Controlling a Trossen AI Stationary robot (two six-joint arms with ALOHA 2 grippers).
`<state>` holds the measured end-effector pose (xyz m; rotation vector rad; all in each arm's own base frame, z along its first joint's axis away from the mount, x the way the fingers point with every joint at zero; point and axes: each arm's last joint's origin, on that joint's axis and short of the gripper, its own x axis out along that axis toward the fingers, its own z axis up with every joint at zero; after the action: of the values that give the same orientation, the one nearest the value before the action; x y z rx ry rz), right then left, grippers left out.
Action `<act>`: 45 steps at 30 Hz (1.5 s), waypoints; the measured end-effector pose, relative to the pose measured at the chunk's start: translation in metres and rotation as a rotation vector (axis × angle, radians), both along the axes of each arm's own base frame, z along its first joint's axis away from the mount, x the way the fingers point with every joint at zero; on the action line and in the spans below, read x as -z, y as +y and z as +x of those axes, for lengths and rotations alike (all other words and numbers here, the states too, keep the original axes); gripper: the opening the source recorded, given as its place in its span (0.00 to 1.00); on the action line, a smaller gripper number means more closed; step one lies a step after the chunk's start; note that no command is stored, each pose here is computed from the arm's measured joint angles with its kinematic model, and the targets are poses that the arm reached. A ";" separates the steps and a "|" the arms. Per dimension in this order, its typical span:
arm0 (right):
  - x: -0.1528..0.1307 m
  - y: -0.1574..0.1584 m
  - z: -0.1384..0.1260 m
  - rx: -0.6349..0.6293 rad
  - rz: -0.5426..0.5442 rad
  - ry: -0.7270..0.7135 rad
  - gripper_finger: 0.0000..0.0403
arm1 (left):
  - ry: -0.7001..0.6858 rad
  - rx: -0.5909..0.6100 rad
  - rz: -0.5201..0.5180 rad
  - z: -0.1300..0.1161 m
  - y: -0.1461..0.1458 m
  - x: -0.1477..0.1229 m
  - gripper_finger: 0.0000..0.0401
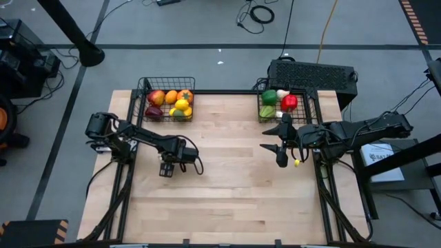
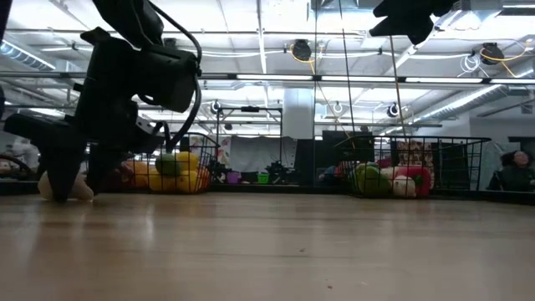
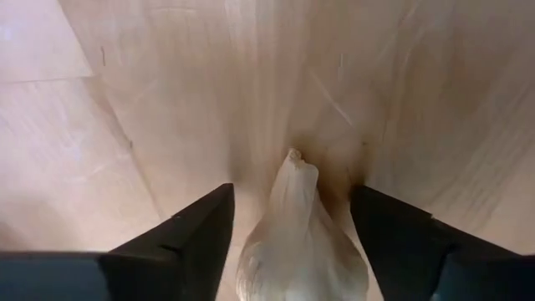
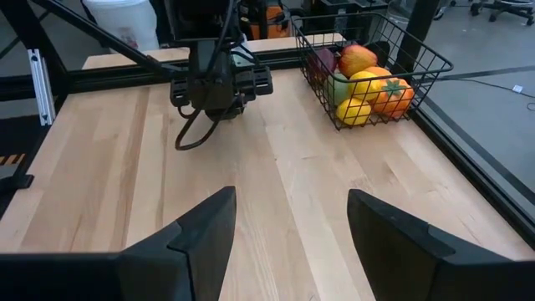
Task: Sort produce into baskets
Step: Put the white garlic in the right basket
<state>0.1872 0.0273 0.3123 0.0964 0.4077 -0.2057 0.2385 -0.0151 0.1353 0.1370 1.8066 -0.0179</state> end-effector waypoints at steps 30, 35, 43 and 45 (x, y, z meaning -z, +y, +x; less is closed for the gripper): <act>0.000 0.000 0.000 0.004 0.007 -0.001 0.55 | -0.002 -0.016 -0.018 0.000 0.001 0.000 0.28; 0.000 0.000 0.000 0.003 0.007 -0.001 0.55 | -0.002 -0.017 -0.017 0.000 0.001 0.000 0.26; 0.000 0.000 0.000 0.003 0.007 -0.001 0.55 | 0.001 -0.028 -0.014 0.000 0.001 0.000 0.26; 0.000 0.000 0.000 0.003 0.007 -0.002 0.55 | 0.006 -0.028 -0.013 0.000 0.001 0.000 0.26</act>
<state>0.1872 0.0273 0.3123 0.1045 0.4068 -0.2075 0.2381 -0.0143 0.1353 0.1020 1.8137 -0.0105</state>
